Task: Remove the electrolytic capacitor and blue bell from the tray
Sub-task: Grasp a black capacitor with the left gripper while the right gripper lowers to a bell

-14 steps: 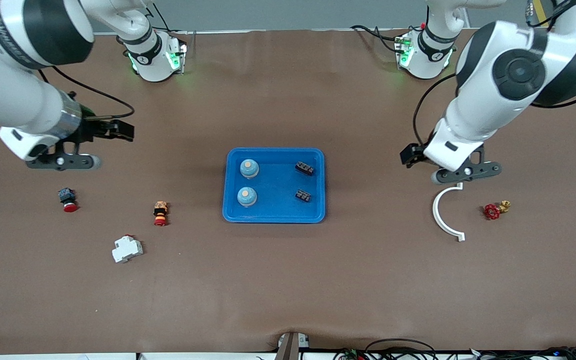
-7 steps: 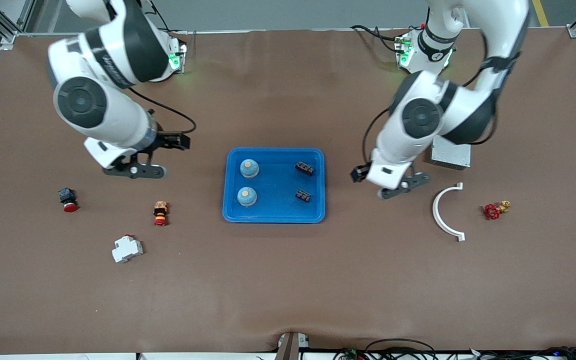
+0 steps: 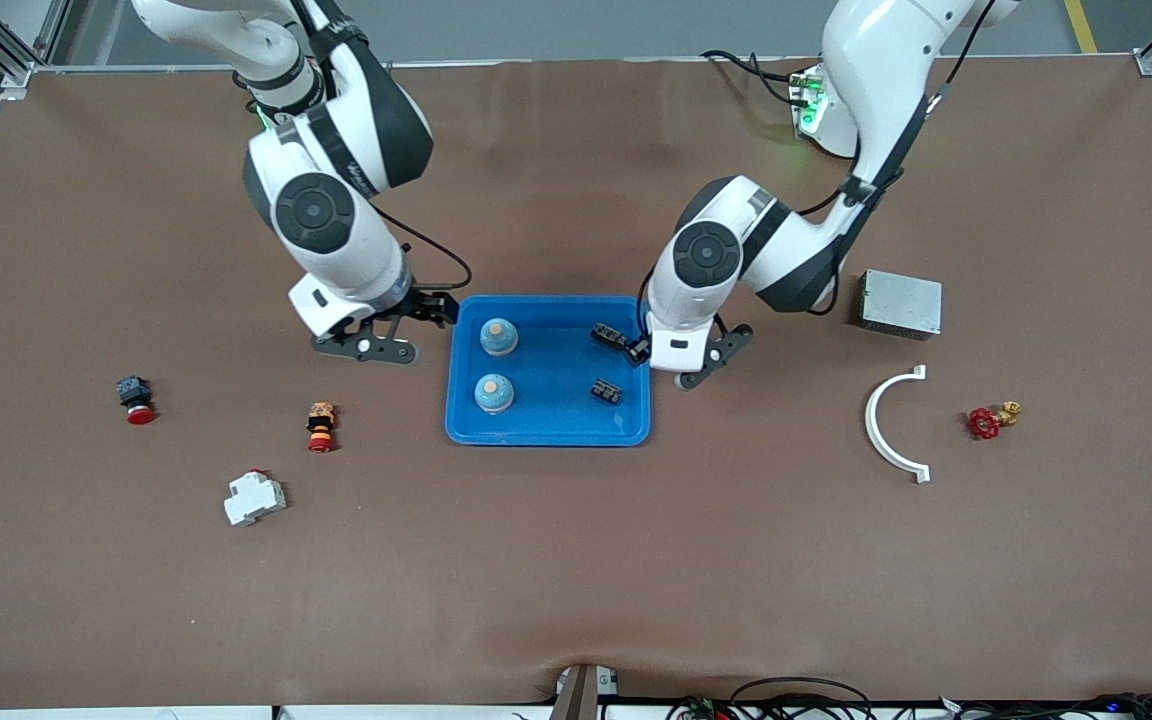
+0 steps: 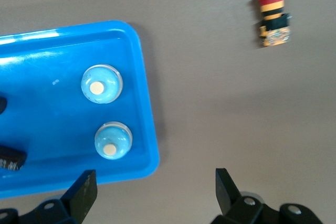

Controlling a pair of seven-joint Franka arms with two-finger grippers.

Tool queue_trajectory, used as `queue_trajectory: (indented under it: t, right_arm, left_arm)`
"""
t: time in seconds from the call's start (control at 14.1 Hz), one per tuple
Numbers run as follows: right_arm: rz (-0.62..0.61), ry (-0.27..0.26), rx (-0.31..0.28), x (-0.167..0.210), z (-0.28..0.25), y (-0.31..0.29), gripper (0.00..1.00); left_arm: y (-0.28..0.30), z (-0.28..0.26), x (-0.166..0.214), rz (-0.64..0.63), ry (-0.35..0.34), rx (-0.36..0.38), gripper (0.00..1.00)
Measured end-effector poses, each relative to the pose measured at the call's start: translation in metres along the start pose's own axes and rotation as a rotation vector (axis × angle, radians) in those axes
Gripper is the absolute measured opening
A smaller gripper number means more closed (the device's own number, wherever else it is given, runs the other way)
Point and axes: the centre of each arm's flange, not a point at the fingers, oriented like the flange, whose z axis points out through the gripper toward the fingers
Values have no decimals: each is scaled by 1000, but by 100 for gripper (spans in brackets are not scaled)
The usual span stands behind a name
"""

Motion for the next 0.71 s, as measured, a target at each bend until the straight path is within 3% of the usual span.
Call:
queue_trajectory:
  t: [0.07, 0.28, 0.5, 0.71]
  right_arm:
    - [10, 15, 13, -6, 12, -5, 100]
    - [21, 34, 42, -23, 42, -13, 100]
    - [52, 2, 103, -27, 47, -16, 100]
    - [-24, -13, 111, -21, 57, -10, 100]
  left_arm:
    - [3, 10, -6, -48, -5, -13, 68]
    - [12, 35, -28, -138, -20, -17, 67]
    - [15, 48, -45, -158, -26, -2, 65]
    - [13, 64, -53, -157, -31, 23, 63]
